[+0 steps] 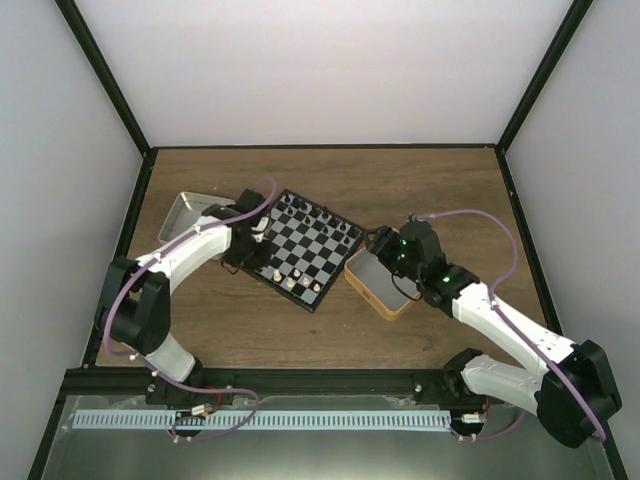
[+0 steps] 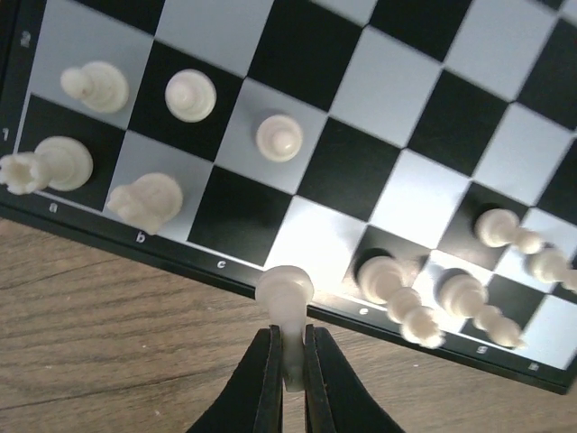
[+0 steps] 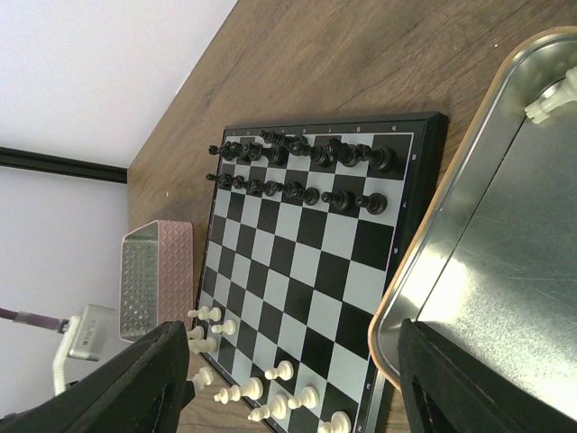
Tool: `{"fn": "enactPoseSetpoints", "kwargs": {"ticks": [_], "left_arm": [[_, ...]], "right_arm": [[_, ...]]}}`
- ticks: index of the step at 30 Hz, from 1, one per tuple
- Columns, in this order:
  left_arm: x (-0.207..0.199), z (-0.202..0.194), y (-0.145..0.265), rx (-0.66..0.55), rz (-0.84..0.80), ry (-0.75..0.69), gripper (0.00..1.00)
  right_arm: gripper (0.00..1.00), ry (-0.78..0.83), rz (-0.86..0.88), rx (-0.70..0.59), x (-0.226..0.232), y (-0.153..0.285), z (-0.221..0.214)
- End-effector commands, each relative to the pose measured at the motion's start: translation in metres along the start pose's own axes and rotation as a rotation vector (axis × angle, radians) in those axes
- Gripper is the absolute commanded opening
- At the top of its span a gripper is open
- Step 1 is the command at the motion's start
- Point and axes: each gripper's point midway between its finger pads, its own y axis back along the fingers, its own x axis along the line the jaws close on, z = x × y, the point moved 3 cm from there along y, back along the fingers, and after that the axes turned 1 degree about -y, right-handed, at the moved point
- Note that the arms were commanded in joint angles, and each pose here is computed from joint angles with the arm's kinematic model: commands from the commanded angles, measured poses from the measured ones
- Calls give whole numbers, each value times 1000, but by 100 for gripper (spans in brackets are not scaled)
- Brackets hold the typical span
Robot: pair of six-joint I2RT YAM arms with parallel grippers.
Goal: Set up the chess pieces on the board
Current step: Place the chess piece on the chessboard.
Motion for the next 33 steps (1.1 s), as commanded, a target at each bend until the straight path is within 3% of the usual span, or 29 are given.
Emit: {"fn": "enactPoseSetpoints", "kwargs": {"ticks": [1, 10, 19, 33], "left_arm": [[-17, 15, 33, -90, -93, -46, 4], [-67, 2, 59, -97, -168, -198, 4], [-99, -29, 36, 33, -87, -336, 4], [-116, -37, 4, 124, -9, -407, 6]], "right_arm": [[65, 4, 8, -20, 1, 1, 5], [65, 2, 1, -19, -1, 2, 5], [65, 0, -12, -43, -8, 9, 7], [65, -5, -19, -50, -12, 12, 8]]}}
